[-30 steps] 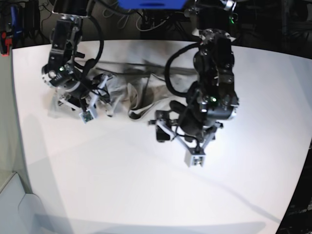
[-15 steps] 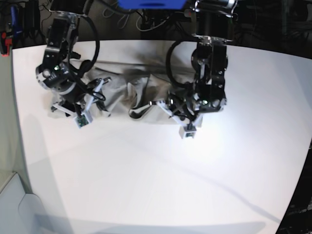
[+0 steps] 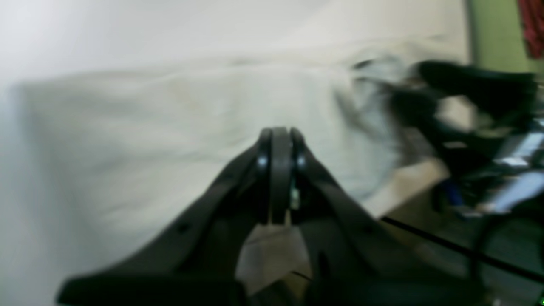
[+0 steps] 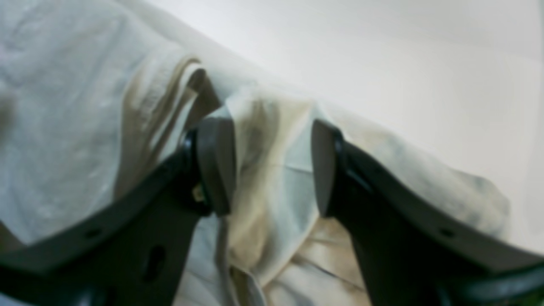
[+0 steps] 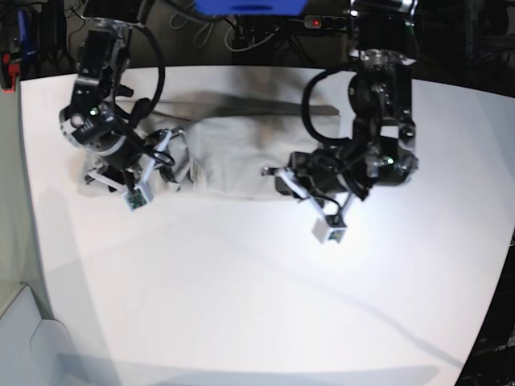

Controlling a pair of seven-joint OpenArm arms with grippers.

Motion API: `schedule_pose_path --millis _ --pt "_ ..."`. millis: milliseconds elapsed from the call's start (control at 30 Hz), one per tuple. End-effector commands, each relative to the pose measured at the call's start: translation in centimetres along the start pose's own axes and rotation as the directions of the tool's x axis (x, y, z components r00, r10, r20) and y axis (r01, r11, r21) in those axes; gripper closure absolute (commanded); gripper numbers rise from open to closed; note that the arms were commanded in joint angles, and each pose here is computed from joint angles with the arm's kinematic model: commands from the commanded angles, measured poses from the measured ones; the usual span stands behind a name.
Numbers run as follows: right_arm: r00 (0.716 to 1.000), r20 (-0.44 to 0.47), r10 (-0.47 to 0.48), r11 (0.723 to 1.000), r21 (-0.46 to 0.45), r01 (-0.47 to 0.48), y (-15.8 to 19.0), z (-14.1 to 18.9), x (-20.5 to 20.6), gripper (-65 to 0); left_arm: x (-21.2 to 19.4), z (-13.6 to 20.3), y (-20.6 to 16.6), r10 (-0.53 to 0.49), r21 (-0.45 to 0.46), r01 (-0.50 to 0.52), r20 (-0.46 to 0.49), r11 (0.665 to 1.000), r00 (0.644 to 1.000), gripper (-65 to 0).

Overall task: Layout the t-shirt on the table in an organized manner, then fold the t-shirt properly
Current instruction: 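Release the left gripper and press the folded bundle flat, then open both grippers and withdraw them from the folded shirt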

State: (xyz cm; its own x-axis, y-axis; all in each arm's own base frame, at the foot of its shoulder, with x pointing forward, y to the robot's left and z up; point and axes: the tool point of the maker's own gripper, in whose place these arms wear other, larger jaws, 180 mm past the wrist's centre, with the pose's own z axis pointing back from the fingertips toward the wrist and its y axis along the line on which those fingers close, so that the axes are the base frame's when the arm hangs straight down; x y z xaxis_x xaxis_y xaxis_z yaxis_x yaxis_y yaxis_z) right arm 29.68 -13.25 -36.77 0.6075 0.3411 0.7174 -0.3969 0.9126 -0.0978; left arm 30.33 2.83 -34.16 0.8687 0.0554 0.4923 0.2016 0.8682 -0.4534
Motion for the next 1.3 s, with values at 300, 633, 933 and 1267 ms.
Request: schedule_pose_path --millis 300,633,933,1267 --pt "0.997 0.047 -0.066 0.974 -0.216 0.075 -6.9 4.2 1.4 -29.8 -1.8 0.5 6.8 0.087 0.127 -0.081 -0.044 0.989 0.995 0.0" --pt "0.912 -0.254 -0.322 0.902 -0.375 0.214 -11.5 7.5 -5.1 -29.8 -1.9 -0.2 7.5 0.102 0.135 -0.102 0.001 0.986 0.995 0.0" --pt "0.899 -0.301 -0.319 0.907 -0.371 0.198 -11.3 7.6 -5.6 -29.9 -1.8 -0.1 7.3 0.100 0.126 -0.100 0.005 0.987 0.995 0.0" --pt "0.895 -0.303 -0.328 0.905 -0.372 0.206 -11.5 7.6 -4.9 -42.1 -3.5 -0.1 7.5 0.120 0.133 -0.116 -0.019 0.984 0.993 0.0"
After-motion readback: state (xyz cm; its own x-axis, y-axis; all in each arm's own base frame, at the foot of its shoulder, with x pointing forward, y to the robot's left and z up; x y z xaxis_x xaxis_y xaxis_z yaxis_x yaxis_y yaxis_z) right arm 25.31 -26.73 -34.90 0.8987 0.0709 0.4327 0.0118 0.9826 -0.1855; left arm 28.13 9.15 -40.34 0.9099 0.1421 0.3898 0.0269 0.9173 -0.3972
